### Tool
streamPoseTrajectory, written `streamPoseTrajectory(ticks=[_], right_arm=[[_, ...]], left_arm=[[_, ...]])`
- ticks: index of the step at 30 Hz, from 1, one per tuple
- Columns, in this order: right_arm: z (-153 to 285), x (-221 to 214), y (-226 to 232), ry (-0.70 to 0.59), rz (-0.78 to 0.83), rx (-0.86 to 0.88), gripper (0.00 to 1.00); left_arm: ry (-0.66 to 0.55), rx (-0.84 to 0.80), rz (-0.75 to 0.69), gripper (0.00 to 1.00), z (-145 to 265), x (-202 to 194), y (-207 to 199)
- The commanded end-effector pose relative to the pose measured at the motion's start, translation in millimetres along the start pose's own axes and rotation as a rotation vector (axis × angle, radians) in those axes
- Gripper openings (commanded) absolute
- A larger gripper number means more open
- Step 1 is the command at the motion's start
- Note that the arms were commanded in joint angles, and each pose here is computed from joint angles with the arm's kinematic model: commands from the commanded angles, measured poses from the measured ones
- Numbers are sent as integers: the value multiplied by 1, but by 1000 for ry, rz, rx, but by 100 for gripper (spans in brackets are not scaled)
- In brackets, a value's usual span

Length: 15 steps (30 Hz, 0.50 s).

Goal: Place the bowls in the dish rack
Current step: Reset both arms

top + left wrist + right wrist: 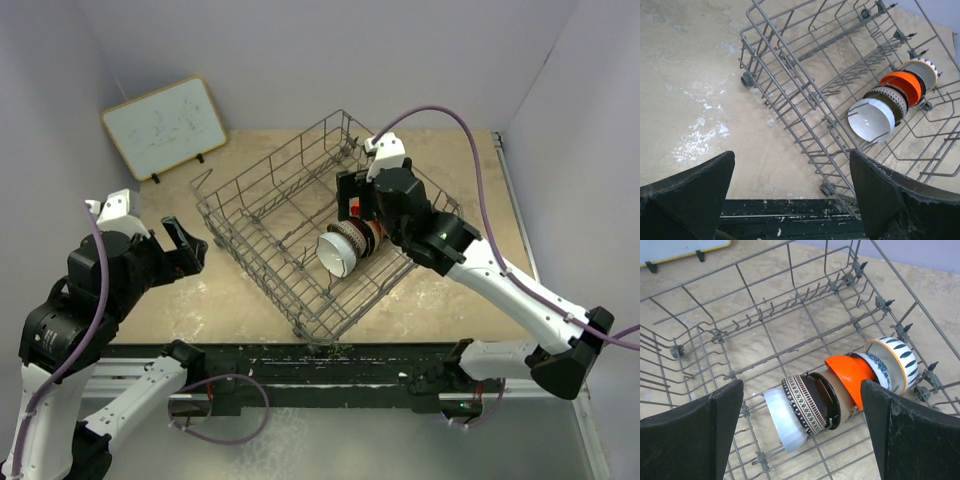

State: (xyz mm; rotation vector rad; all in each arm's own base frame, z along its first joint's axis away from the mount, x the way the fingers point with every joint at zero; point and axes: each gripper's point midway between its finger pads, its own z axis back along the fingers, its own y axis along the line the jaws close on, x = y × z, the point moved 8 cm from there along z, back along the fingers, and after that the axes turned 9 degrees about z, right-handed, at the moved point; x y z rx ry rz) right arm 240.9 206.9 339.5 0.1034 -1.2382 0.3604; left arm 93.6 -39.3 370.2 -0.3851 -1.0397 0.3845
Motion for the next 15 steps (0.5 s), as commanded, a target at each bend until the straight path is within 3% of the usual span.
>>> streamPoseTrajectory(ticks=[1,15], right_arm=[[13,13,-4,-45,-55,26,100],[19,10,-5,-42,-81,48,100]], left_arm=[[-63,28,38,99,6,12,-1],[-72,38,32,99,4,9,3]])
